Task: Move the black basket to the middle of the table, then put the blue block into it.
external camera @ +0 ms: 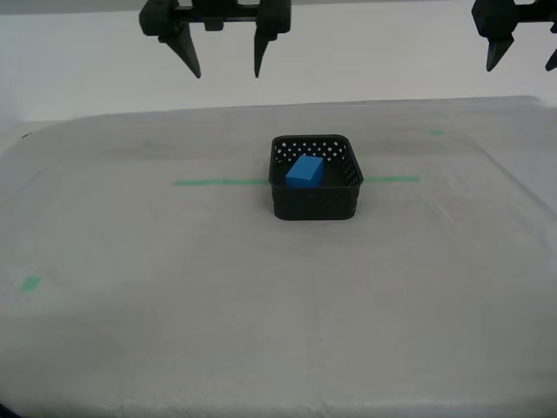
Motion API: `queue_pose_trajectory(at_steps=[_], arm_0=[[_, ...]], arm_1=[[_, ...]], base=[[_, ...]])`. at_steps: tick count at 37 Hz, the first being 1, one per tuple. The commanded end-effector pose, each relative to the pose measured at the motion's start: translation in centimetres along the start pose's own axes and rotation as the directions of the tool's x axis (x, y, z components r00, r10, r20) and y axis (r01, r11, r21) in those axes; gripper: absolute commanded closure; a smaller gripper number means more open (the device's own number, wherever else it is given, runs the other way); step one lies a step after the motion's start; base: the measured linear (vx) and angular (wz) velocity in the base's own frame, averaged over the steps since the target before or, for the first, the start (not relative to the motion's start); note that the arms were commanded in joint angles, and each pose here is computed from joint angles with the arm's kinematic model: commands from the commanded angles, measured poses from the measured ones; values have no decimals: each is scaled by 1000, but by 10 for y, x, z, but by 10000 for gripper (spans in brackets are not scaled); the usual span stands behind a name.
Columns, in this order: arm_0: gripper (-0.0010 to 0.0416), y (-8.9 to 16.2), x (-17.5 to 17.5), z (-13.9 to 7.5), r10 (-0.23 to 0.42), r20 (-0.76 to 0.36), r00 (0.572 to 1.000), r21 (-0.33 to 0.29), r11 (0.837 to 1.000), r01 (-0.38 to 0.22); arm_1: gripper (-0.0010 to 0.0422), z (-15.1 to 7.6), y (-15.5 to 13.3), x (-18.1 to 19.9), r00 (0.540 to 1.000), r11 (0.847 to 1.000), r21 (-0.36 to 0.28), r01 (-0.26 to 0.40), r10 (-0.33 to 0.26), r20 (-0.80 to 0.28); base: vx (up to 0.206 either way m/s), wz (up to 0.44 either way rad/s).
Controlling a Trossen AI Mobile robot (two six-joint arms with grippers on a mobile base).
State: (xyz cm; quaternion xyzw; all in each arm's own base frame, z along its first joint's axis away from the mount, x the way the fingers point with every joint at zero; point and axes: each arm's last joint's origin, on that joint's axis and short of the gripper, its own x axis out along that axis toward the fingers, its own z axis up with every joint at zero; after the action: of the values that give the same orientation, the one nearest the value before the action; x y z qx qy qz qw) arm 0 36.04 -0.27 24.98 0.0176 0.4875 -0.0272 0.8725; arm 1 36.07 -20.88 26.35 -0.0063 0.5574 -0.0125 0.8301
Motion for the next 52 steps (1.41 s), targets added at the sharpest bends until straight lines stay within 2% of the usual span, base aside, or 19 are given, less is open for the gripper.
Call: queue_pose_trajectory(at_steps=[1, 8, 20, 35, 44, 52], arm_0=[[7, 0, 0, 0, 0, 1, 1000, 0, 1000, 0], [7, 0, 0, 0, 0, 1, 1000, 0, 1000, 0], [7, 0, 0, 0, 0, 1, 1000, 0, 1000, 0], [7, 0, 0, 0, 0, 1, 1000, 0, 1000, 0], [7, 0, 0, 0, 0, 1, 1000, 0, 1000, 0], [7, 0, 0, 0, 0, 1, 1000, 0, 1000, 0]], arm_1=[[11, -5, 16, 0, 1000, 999, -27, 22, -21, 13], [11, -16, 44, -5, 999, 998, -53, 17, -15, 42], [11, -12, 74, -7, 998, 1000, -28, -7, 9, 67], [11, -5, 83, -5, 990, 997, -25, -67, 69, 126], [11, -7, 86, 9, 988, 1000, -22, -22, 25, 152], [11, -12, 92, 21, 988, 999, -14, -29, 31, 154]], base=[[0, 0], [0, 0], [0, 0], [0, 0], [0, 0], [0, 0]])
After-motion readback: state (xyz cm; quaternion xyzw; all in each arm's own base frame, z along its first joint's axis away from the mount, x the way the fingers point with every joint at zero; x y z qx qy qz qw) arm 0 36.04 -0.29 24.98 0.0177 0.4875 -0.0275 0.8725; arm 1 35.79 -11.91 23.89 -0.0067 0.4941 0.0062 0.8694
